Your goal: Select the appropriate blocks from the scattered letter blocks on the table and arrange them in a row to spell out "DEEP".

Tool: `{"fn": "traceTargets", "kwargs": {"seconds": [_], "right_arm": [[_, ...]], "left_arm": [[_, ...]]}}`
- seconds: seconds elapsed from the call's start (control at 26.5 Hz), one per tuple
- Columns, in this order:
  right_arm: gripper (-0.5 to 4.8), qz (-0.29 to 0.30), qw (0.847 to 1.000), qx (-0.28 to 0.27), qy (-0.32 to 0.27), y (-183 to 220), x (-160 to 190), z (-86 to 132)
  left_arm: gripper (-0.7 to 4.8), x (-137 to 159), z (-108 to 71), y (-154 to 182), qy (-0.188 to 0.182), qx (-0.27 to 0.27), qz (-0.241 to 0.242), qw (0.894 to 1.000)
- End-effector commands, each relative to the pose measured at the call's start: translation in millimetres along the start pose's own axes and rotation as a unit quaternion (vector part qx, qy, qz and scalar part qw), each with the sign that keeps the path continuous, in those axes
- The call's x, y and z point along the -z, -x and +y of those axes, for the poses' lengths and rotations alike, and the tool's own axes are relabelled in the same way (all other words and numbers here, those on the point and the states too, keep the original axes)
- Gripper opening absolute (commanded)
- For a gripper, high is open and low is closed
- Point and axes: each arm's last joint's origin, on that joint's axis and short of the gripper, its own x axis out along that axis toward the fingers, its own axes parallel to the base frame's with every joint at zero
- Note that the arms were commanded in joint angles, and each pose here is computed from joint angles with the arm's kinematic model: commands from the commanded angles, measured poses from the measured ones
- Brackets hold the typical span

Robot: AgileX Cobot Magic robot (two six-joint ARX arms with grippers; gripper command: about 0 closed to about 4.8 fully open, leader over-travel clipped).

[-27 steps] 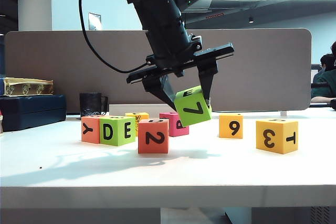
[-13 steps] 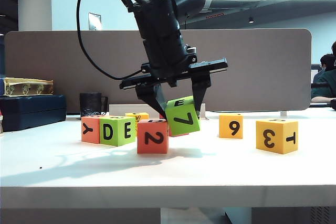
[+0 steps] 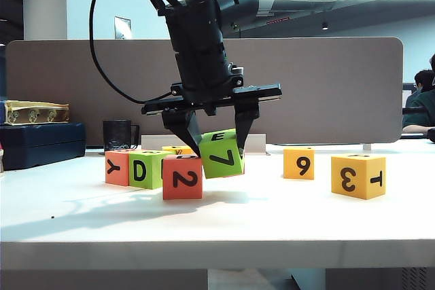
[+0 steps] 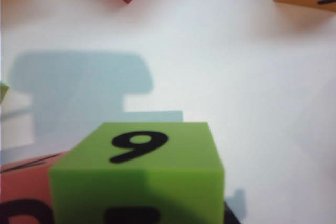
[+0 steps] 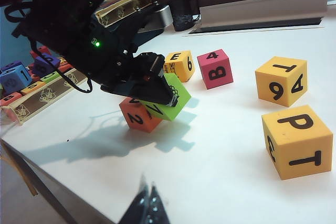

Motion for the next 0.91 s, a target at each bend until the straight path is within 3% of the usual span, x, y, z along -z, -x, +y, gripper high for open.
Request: {"fn": "traceTargets", "kwargs": {"seconds": [0.04, 0.49, 0.91], "right_arm": [[-0.05, -0.01, 1.0, -0.004, 0.008, 1.1, -3.4, 1.8], [-0.05, -0.01, 1.0, -0.004, 0.008, 1.1, -3.3, 1.8], [-0.05, -0.01, 1.0, -0.004, 0.008, 1.1, -3.3, 1.8]], "left_arm": [[2.38, 2.7, 2.0, -1.1, -0.001, -0.009, 0.011, 1.0], [2.38, 8.1, -0.6, -11.0, -0.003, 0.02, 0.046, 0.999], [2.38, 13.9, 9.0, -10.5, -0.019, -0.027, 0.078, 0.996]]}}
